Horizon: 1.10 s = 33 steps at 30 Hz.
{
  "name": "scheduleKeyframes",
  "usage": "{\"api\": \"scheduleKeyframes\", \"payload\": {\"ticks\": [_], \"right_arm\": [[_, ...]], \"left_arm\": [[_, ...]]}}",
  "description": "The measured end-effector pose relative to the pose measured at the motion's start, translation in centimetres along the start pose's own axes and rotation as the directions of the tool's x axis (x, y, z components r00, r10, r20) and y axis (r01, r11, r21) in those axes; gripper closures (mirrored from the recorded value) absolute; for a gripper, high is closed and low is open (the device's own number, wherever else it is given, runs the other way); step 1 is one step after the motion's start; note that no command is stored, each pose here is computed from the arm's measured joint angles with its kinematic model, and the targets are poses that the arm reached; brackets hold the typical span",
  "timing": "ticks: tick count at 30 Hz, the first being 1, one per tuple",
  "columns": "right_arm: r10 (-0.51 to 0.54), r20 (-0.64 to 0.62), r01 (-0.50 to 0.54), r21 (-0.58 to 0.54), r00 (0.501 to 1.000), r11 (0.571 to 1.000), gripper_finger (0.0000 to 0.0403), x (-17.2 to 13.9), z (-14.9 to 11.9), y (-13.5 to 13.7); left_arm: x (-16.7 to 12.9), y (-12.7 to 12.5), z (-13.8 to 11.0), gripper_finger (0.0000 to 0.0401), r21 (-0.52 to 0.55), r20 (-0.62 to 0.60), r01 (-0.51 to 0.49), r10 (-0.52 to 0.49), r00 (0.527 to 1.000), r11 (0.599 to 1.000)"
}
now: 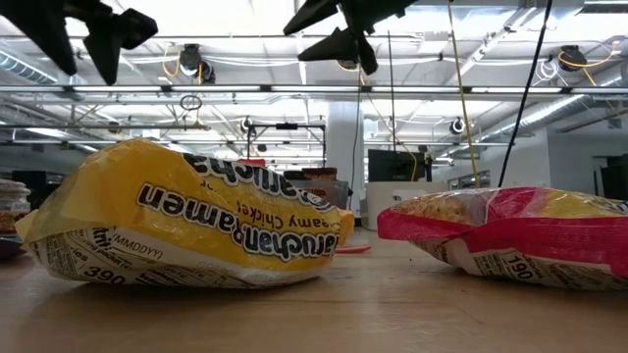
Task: Pick & Place Food Item
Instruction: Put the right blue green spoon into the white bin
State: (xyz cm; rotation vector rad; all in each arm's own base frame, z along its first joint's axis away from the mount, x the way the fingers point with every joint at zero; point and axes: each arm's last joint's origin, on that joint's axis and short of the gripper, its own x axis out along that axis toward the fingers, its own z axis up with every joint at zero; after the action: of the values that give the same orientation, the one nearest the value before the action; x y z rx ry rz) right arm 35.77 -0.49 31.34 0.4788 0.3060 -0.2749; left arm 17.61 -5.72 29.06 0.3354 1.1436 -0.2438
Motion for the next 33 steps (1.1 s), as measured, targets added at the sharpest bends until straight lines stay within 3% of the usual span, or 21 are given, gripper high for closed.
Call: {"api": "scheduleKeyframes", "payload": {"ticks": [4,9,14,20,24,33], "right_arm": [[-0.03,0.048,0.031,-0.009,0.998,0.999,0.02,-1.2,0.6,0.4],[-0.032,0.162,0.031,0.008,0.986,0.999,0.02,-4.2,1.7,-0.2],[-0.057,0.253,0.039,0.074,0.966,0.997,0.02,-7.1,0.4,-1.7],[-0.026,0.309,-0.039,0.203,0.951,0.978,0.02,-9.2,-2.7,-3.9],[0.019,0.341,-0.097,0.214,0.94,0.972,0.02,-10.1,-3.8,-4.0],[0.025,0.327,-0.087,0.176,0.945,0.981,0.0215,-10.2,-4.1,-4.0]], "left_arm": [[1.8,-1.0,1.0,0.0203,0.048,-0.058,0.058,-0.055,0.997,0.997],[3.5,-2.3,2.6,0.0203,0.087,-0.042,0.11,-0.107,0.993,0.99],[5.2,-3.4,3.6,0.0203,0.166,-0.055,0.125,-0.117,0.992,0.978],[7.1,-4.4,4.2,0.0203,0.266,-0.1,0.185,-0.163,0.981,0.946],[8.4,-4.9,5.0,0.0203,0.253,-0.085,0.243,-0.229,0.97,0.936],[10.2,-6.1,6.3,0.0203,0.229,-0.027,0.289,-0.291,0.957,0.93]]}}
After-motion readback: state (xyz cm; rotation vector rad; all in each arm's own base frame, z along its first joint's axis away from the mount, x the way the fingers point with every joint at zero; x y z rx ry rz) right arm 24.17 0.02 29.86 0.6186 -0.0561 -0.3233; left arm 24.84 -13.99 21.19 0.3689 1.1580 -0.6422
